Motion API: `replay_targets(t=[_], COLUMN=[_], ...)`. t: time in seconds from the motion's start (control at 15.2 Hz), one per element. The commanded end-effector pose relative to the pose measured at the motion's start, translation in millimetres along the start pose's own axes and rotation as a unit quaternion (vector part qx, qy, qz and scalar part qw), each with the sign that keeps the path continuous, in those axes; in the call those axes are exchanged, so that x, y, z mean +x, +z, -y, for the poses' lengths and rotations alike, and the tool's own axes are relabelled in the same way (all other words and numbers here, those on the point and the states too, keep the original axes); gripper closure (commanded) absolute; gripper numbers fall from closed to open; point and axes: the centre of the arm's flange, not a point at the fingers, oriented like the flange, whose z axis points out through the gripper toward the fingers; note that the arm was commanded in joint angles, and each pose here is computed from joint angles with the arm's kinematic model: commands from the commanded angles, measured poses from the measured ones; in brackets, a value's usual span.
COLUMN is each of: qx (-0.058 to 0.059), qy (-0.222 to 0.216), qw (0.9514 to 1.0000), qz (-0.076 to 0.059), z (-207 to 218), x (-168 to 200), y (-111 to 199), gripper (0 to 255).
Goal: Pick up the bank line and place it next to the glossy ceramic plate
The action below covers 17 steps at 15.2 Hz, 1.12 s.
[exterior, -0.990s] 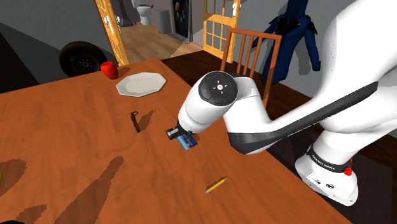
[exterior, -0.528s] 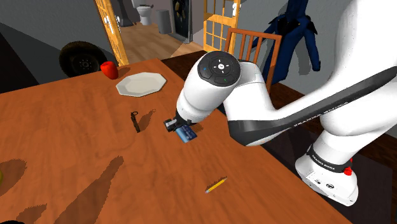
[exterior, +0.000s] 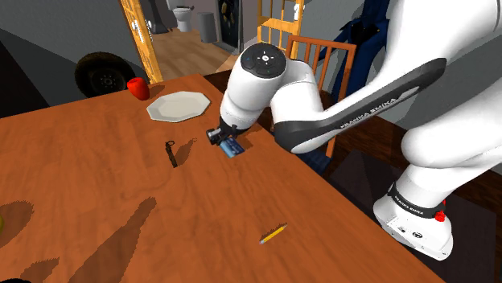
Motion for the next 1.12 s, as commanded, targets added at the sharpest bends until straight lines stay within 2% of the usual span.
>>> replay_targets(t=[0.0, 1.06], qx=[0.001, 0.001], qy=[0.0, 0.0], qw=[1.0, 1.0], qz=[-0.001, -0.001], z=[-11, -94], x=[23, 185], y=[14, 120], gripper=[255, 255])
